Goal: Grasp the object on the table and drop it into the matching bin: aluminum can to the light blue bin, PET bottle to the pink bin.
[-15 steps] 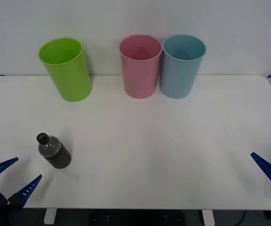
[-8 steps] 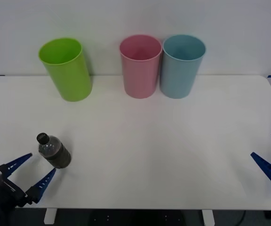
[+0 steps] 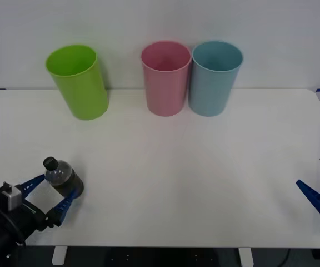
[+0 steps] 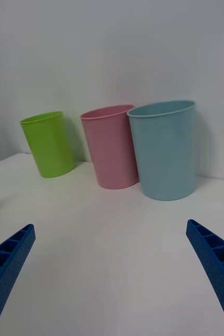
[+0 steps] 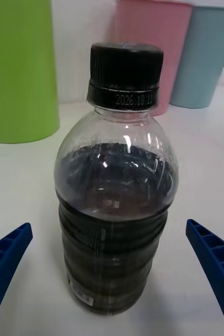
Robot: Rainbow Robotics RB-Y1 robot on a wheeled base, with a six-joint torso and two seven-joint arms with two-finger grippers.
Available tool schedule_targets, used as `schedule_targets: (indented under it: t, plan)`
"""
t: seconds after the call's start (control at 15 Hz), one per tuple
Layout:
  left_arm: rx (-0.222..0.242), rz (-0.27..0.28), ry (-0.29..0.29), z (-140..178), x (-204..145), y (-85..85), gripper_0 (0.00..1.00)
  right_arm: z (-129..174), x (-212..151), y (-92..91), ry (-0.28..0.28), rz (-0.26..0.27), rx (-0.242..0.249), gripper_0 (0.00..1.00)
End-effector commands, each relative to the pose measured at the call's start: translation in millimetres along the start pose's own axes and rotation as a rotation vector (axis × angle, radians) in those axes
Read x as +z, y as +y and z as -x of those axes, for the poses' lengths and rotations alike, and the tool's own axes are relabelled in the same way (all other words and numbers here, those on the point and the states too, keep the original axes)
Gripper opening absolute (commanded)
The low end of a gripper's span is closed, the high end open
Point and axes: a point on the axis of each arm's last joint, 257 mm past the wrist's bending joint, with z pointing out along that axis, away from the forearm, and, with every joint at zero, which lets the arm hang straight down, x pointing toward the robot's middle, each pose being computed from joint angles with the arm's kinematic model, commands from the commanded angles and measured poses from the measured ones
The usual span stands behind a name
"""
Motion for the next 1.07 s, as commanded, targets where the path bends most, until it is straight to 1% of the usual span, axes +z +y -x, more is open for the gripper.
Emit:
schedule_targets:
  t: [0.07, 0.33, 0.67, 0.73, 0.8, 0.87, 0.93, 1.07]
  plan:
    - [0.003, -0.009, -0.005, -1.0, 14.4, 1.7, 1.00, 0.0, 0.0, 0.0, 0.000, 0.000, 0.000, 1.00]
    - [0.003, -0.020, -0.007, -0.1, 24.7, -0.6, 1.00, 0.0, 0.0, 0.0, 0.000, 0.000, 0.000, 1.00]
    - [0.004, -0.020, -0.007, -0.5, 23.9, -0.4, 1.00, 0.0, 0.0, 0.0, 0.000, 0.000, 0.000, 1.00]
    - [0.006, -0.018, -0.006, -0.3, 23.3, 0.7, 0.68, 0.0, 0.0, 0.0, 0.000, 0.000, 0.000, 1.00]
    - [0.009, -0.018, -0.006, -0.3, 23.3, 0.7, 0.30, 0.0, 0.0, 0.0, 0.000, 0.000, 0.000, 1.00]
    - [0.011, -0.018, -0.006, -0.3, 23.3, 0.7, 0.09, 0.0, 0.0, 0.0, 0.000, 0.000, 0.000, 1.00]
    - [0.009, -0.015, -0.008, 0.0, 23.3, 1.4, 0.00, 0.0, 0.0, 0.0, 0.000, 0.000, 0.000, 1.00]
    - [0.009, -0.016, -0.009, 0.5, 23.0, 1.5, 0.00, 0.0, 0.0, 0.0, 0.000, 0.000, 0.000, 1.00]
